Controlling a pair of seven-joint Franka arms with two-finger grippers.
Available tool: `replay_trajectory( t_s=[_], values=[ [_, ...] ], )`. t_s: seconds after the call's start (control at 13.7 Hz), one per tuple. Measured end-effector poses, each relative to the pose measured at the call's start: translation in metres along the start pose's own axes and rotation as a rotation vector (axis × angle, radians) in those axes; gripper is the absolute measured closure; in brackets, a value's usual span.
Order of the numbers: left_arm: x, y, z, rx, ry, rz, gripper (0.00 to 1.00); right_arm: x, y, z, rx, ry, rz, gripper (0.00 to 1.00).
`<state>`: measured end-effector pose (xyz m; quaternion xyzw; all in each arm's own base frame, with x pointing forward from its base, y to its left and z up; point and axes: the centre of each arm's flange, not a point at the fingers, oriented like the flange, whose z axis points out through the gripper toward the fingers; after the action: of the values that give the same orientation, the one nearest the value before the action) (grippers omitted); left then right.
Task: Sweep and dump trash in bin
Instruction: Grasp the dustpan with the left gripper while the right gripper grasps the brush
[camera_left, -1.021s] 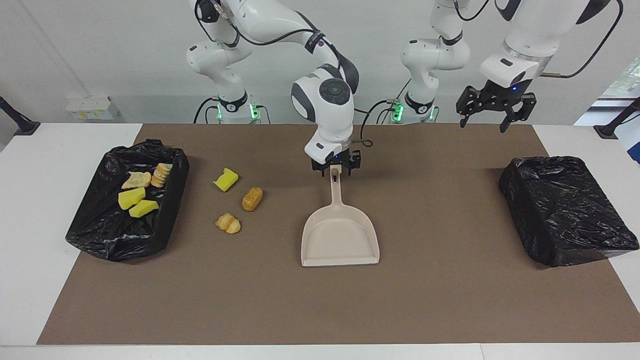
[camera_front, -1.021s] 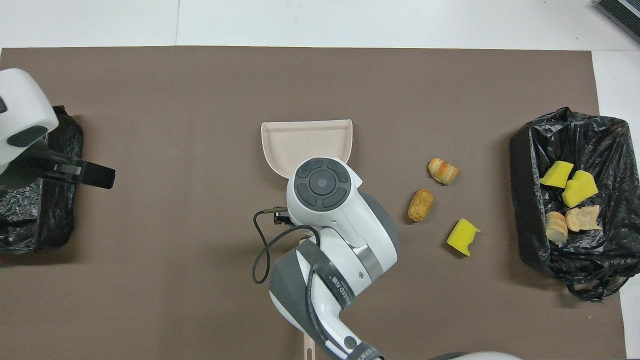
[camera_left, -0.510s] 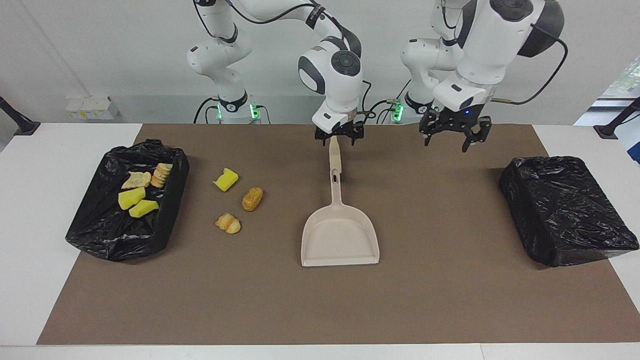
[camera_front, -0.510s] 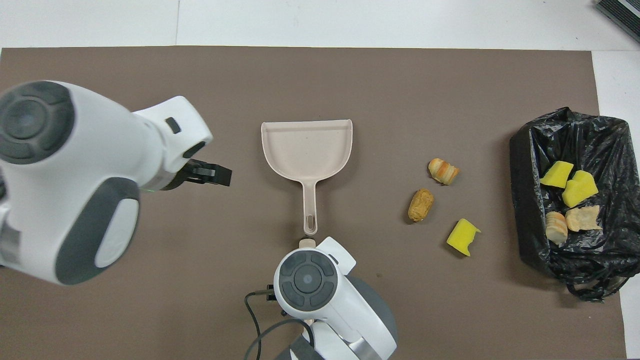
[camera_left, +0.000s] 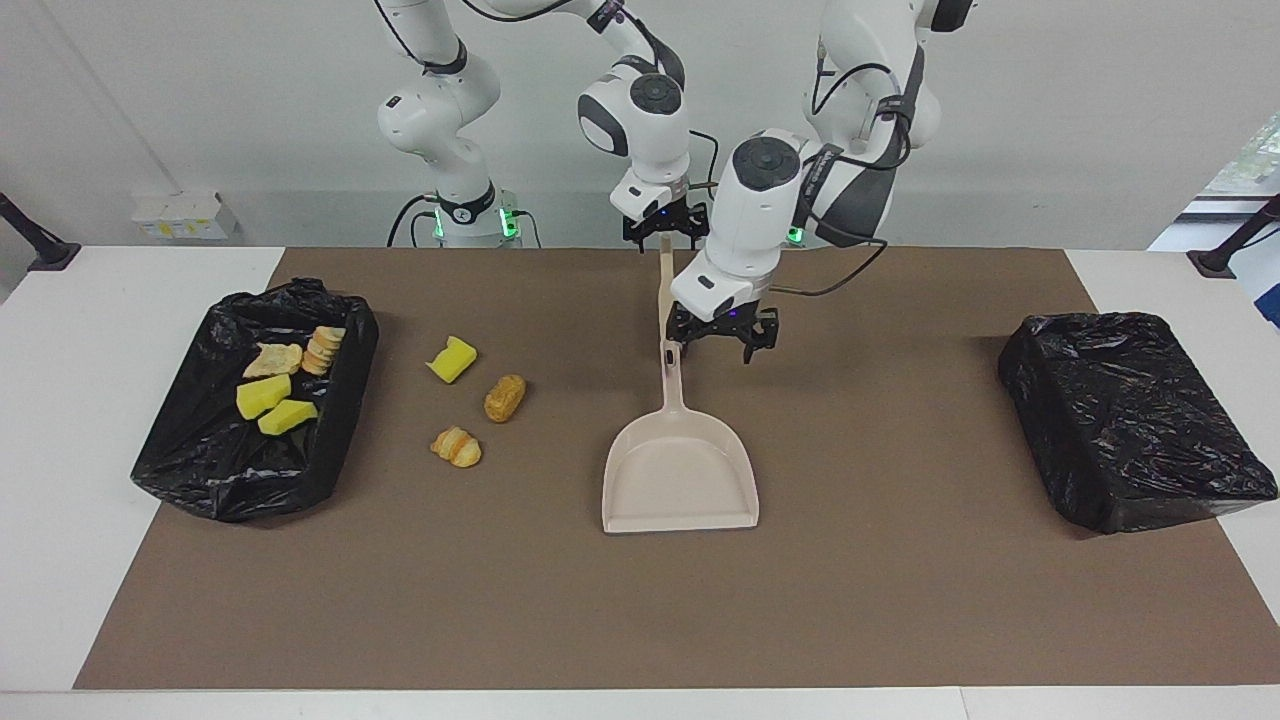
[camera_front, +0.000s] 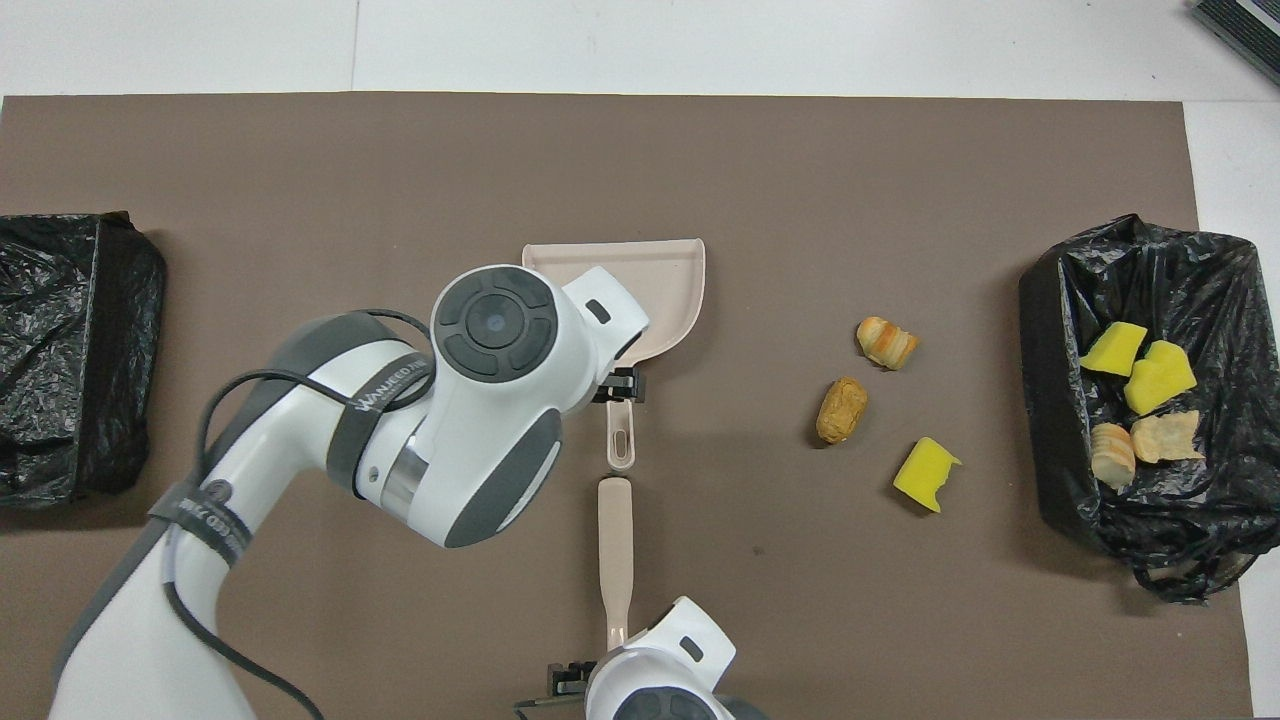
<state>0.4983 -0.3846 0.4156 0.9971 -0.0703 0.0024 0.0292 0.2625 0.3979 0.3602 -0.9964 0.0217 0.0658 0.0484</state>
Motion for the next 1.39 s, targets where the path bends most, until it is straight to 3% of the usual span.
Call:
replay_trajectory(
  t_s=[0.36, 0.51, 0.66, 0.73, 0.8, 0.87, 0.95, 1.02, 1.17, 1.31, 1.39],
  values=[
    [-0.021, 0.016, 0.046, 0.003, -0.011, 0.017, 0.00, -0.017, 0.004, 0.020, -0.015, 0.011, 0.120, 0.00],
    [-0.022, 0.018, 0.052, -0.001, -0.005, 0.010, 0.01, -0.015, 0.006, 0.020, -0.048, 0.066, 0.130, 0.00],
    [-0.020, 0.020, 0.054, -0.013, 0.012, 0.008, 0.07, -0.014, 0.006, 0.022, -0.089, 0.140, 0.144, 0.00],
    [-0.019, 0.020, 0.055, -0.016, 0.018, 0.005, 0.19, -0.014, 0.005, 0.025, -0.096, 0.159, 0.146, 0.00],
    [-0.019, 0.020, 0.055, -0.019, 0.021, 0.004, 0.30, -0.013, 0.004, 0.028, -0.095, 0.166, 0.145, 0.05],
    [-0.018, 0.021, 0.056, -0.020, 0.024, 0.002, 0.46, -0.013, 0.004, 0.029, -0.093, 0.167, 0.143, 0.18],
    [-0.018, 0.021, 0.057, -0.022, 0.025, 0.002, 0.55, -0.012, 0.003, 0.030, -0.088, 0.169, 0.144, 0.28],
    [-0.018, 0.021, 0.057, -0.022, 0.026, 0.002, 0.56, -0.012, 0.002, 0.030, -0.081, 0.172, 0.145, 0.28],
    [-0.017, 0.020, 0.057, -0.012, 0.032, 0.012, 0.68, -0.011, 0.000, 0.029, -0.068, 0.178, 0.146, 0.47],
    [-0.013, 0.014, 0.055, 0.037, 0.063, 0.075, 0.68, -0.011, 0.000, 0.029, -0.065, 0.180, 0.148, 0.72],
    [-0.010, 0.010, 0.053, 0.061, 0.070, 0.126, 0.68, -0.011, -0.001, 0.028, -0.062, 0.181, 0.149, 0.74]
  ],
)
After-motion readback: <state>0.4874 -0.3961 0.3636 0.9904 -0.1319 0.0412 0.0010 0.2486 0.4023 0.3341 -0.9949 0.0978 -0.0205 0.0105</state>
